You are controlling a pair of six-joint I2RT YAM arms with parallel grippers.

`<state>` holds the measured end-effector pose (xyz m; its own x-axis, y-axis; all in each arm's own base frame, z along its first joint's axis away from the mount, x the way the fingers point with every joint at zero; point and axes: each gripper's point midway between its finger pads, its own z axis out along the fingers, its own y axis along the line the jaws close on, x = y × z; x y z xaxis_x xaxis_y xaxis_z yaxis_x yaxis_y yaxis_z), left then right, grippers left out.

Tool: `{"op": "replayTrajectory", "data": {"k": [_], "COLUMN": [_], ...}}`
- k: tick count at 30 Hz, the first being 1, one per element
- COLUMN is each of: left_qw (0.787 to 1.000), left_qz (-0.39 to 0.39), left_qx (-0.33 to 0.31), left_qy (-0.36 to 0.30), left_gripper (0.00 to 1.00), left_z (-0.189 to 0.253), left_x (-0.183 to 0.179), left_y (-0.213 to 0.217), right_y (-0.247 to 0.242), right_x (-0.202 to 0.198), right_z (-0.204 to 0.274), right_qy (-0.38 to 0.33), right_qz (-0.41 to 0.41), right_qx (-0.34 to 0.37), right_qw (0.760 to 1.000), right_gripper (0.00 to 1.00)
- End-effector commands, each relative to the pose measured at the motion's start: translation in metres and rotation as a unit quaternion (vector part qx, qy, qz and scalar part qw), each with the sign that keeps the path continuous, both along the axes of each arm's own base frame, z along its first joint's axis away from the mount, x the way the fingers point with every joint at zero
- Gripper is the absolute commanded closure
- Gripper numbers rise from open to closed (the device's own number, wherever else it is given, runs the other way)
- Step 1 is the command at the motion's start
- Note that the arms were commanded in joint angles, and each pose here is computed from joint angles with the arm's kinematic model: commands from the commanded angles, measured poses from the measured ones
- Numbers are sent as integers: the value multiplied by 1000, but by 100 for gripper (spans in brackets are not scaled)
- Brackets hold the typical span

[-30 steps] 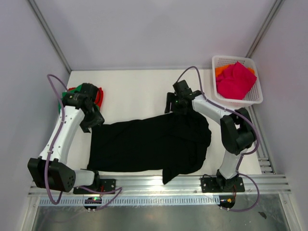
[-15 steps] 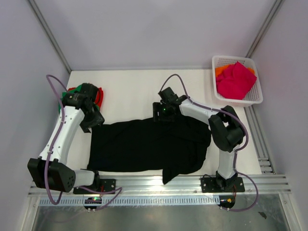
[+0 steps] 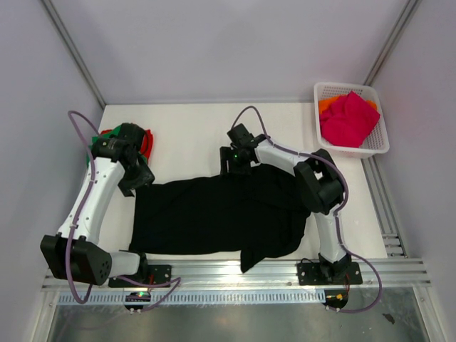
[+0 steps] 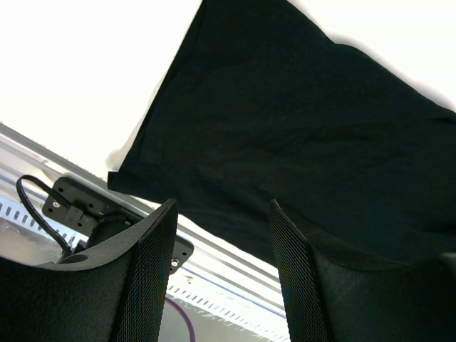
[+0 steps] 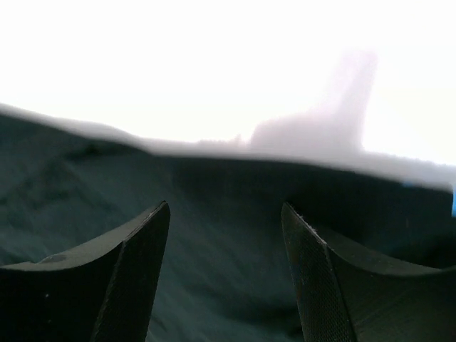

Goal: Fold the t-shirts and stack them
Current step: Grap the side of the flattened tshirt closest away from the robot with both arms

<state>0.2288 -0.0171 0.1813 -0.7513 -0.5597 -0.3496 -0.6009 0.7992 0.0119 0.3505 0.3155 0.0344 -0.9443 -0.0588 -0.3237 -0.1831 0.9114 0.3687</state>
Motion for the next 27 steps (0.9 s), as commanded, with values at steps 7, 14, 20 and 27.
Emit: {"op": "replayTrajectory", "data": {"k": [7, 14, 20, 27], "left_qw": [999, 998, 998, 999], "left_qz": [1, 0, -1, -2], "left_qx": [-10, -2, -4, -6], "left_qy": [-43, -56, -60, -50], "left_gripper": [43, 43, 43, 43], "left_z": [21, 29, 33, 26], "left_x": [3, 4, 5, 3], "left_y": [-2, 1, 1, 0], "right_y": [8, 8, 4, -9], "right_x": [32, 33, 28, 22], "right_z": [-2, -2, -4, 45], "right_qy": [-18, -8, -4, -73], "right_qz": [-7, -8, -4, 16], "right_qx": [-29, -38, -43, -34], "right_qw": [999, 999, 999, 997], "right_gripper": [32, 32, 32, 32]}}
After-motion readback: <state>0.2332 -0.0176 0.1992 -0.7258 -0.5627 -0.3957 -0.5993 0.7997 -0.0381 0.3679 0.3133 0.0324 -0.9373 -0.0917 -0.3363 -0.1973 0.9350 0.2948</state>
